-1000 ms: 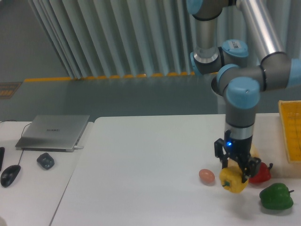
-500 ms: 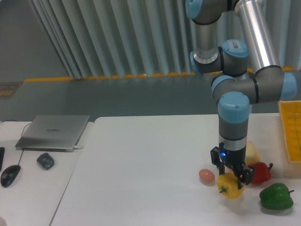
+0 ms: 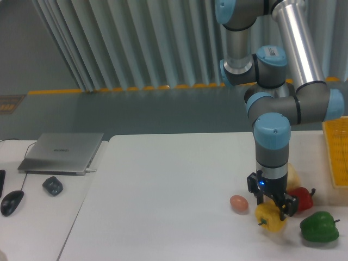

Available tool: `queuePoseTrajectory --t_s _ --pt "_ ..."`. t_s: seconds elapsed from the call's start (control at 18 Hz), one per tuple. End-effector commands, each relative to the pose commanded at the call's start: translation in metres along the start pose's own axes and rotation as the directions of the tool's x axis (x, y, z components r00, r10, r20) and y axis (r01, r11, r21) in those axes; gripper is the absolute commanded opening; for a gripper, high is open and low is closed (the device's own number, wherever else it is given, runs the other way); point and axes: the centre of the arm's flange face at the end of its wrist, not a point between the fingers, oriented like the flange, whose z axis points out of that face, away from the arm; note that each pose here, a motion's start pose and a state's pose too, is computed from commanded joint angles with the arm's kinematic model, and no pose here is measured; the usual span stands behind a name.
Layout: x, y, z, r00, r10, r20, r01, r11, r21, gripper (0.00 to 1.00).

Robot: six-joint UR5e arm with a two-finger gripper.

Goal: Place the yellow pepper on the table

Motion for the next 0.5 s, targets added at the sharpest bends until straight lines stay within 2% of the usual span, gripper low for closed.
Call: queuePoseTrajectory --t_s 0.22,0.39,0.5 --pt "-0.004 -0.001 -0.015 0.999 0.028 0.025 -0.028 0.999 0.018 1.0" --pt "-0.016 0.014 -0.039 0.981 0.166 0.096 -0.163 0.986 -0.035 1.0" --pt "-0.023 0.027 -0.048 0.965 0.241 0.104 -0.236 0.97 -0.057 1.0"
